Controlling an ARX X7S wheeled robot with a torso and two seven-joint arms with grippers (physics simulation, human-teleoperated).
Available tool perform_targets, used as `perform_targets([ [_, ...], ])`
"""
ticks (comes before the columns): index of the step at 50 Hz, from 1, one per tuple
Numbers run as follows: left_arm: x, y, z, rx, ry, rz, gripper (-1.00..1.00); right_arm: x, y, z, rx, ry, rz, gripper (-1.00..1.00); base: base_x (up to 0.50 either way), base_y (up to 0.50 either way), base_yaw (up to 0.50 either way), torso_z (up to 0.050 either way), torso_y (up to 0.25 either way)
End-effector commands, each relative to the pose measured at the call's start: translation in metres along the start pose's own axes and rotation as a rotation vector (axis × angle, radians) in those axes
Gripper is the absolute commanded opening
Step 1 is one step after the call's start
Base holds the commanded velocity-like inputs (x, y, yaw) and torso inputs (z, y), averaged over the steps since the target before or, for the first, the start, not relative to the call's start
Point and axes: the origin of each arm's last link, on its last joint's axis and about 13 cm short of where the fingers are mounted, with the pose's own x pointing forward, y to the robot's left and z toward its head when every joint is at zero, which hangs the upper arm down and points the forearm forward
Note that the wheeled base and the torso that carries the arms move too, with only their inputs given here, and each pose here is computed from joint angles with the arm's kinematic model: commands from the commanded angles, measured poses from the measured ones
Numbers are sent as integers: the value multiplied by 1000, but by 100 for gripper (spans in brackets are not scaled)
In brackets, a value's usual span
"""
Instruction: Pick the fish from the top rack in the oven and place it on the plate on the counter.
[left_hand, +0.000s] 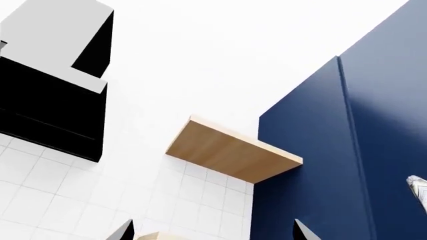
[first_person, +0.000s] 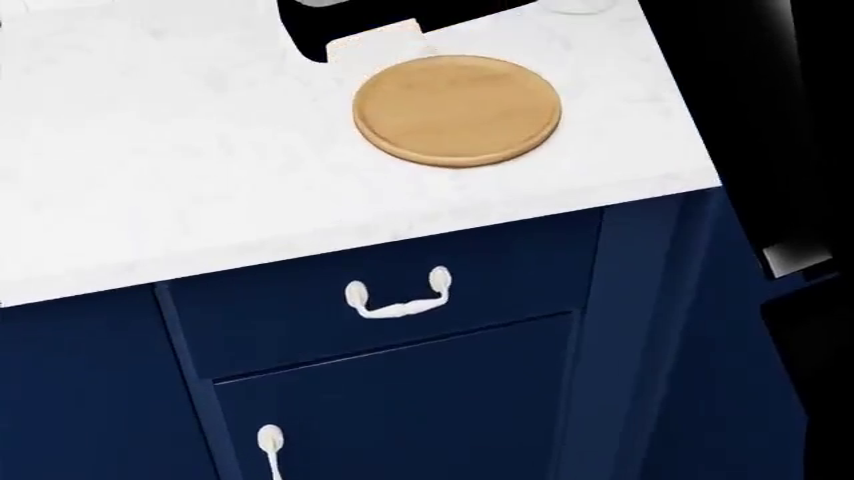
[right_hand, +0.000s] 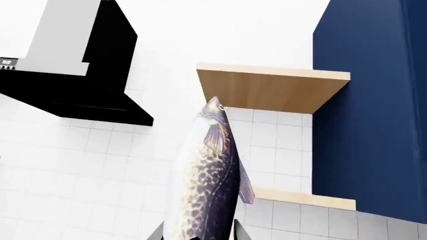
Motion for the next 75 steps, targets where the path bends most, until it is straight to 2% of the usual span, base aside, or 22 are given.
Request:
perform_targets([
  [1,0,0,0,-1,0,-2,100,0,-1,0,-10,-6,-1,-100,-113,555,0,0,0],
  [24,0,1,0,0,2,4,100,1,0,0,0,-7,-3,-100,-107,553,0,0,1],
  [37,-1,1,0,1,-1,6,100,1,0,2,8,-30,-8,-100,224,455,0,0,2],
  [49,0,1,1,3,-4,2,100,1,-1,5,16,-61,-19,-100,0,0,0,0,1],
  [52,0,0,1,3,-4,1,100,2,0,3,11,-36,-13,-100,80,28,0,0,0],
  [66,0,1,1,2,-5,3,100,1,0,1,9,-24,-9,-100,505,230,0,0,0],
  [70,0,0,1,1,-6,2,100,1,-2,2,16,-34,-24,-100,31,104,0,0,2],
  [73,0,0,1,1,-5,2,100,1,-1,0,-26,-17,-12,-100,-157,58,0,0,0],
  [75,-1,0,1,-1,-3,2,100,1,-2,0,-9,-17,-20,-100,-449,244,0,0,0],
])
